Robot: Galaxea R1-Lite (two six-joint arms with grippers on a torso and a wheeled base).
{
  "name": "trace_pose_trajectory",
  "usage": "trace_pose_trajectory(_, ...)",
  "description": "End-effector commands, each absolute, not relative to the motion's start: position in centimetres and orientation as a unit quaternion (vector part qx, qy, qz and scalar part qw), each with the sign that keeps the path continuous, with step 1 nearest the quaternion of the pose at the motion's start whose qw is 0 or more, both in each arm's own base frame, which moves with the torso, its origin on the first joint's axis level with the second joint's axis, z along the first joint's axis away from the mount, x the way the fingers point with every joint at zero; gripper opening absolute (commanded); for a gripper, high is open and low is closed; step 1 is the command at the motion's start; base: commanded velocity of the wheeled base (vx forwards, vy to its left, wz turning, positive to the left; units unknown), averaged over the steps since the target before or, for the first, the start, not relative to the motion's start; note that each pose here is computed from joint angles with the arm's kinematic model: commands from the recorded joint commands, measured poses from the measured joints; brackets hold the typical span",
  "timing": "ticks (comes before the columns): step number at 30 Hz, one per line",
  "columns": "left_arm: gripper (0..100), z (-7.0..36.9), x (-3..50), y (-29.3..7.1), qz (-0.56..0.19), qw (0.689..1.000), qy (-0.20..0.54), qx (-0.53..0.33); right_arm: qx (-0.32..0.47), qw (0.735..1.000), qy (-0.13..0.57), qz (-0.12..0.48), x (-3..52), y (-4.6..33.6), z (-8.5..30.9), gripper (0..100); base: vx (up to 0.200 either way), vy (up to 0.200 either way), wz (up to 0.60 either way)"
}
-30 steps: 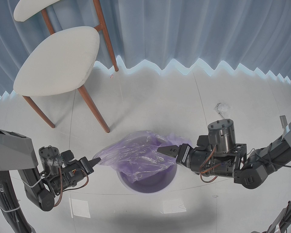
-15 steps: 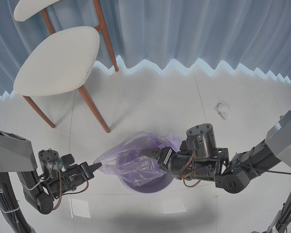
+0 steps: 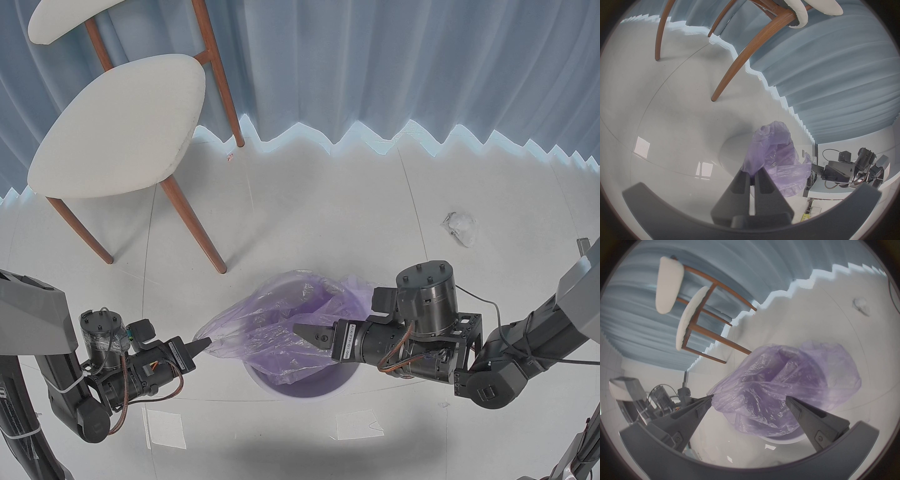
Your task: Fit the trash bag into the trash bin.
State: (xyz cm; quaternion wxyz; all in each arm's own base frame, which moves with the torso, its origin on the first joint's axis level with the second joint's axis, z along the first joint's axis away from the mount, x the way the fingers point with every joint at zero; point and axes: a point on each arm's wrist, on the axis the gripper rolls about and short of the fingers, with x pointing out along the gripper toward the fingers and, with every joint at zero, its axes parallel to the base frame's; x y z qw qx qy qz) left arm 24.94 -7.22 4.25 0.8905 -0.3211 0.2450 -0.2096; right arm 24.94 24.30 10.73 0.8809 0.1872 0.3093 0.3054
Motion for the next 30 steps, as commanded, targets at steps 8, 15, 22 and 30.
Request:
trace_pose_trajectory(8,0,4.2,24.6,-7.4,-0.213,0.889,0.249,-0.319,0.083,0.881,0.188,0.427,25.3,22.3,9.3,100,0.000,0.000,0.00)
trace_pose_trajectory(15,0,4.3,24.3,-7.6,-0.218,0.888,0.252,-0.319,0.082,0.885,0.177,0.423,27.1,22.6,7.5,100,0.000,0.000,0.00)
trace_pose_trajectory(22,0,4.6,24.1,-7.7,-0.222,0.887,0.250,-0.318,0.086,0.889,0.160,0.420,29.4,21.9,7.5,100,0.000,0.000,0.00)
trace_pose_trajectory(30,0,4.5,24.2,-7.7,-0.221,0.887,0.251,-0.319,0.082,0.877,0.173,0.441,27.8,22.1,7.5,100,0.000,0.000,0.00)
